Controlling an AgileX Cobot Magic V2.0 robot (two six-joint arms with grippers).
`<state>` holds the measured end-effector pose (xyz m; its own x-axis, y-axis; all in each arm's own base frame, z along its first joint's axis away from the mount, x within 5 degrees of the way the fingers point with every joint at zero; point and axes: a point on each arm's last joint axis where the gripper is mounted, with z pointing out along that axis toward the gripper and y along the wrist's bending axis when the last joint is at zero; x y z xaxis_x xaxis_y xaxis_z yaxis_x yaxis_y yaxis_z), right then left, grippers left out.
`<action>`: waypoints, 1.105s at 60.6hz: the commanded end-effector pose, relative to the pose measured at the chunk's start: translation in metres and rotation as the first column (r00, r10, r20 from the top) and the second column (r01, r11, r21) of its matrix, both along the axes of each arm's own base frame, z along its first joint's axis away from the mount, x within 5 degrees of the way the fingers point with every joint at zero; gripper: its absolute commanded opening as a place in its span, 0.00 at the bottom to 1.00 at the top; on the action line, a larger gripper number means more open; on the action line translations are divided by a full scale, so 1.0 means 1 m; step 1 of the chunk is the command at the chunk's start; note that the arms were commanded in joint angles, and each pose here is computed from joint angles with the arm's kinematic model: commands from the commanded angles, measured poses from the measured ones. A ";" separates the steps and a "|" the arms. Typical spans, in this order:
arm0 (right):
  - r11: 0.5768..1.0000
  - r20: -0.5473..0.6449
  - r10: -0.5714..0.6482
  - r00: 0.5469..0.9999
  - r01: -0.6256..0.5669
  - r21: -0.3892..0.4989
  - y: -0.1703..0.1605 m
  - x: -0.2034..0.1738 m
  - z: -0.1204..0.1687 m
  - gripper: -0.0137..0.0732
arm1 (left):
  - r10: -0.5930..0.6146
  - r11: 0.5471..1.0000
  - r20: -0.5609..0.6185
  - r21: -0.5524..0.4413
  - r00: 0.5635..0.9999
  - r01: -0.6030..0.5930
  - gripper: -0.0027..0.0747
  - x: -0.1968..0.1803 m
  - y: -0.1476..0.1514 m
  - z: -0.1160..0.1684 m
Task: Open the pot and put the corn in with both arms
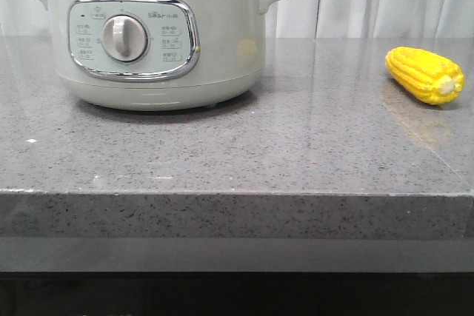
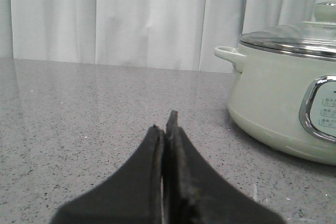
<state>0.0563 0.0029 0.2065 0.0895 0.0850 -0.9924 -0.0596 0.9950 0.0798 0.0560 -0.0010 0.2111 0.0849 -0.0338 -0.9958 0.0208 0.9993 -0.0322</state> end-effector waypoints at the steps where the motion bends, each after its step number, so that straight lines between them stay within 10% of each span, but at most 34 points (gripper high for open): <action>1: 1.000 0.116 -0.012 0.993 0.013 -0.006 -0.001 -0.004 0.012 0.08 | 0.005 1.000 0.085 -0.011 0.996 -0.004 0.01 -0.002 0.001 0.004; 67: 1.000 0.132 -0.008 0.991 0.009 -0.004 -0.001 -0.009 0.037 0.08 | 0.005 0.999 0.198 -0.038 0.980 0.003 0.01 -0.011 0.001 0.045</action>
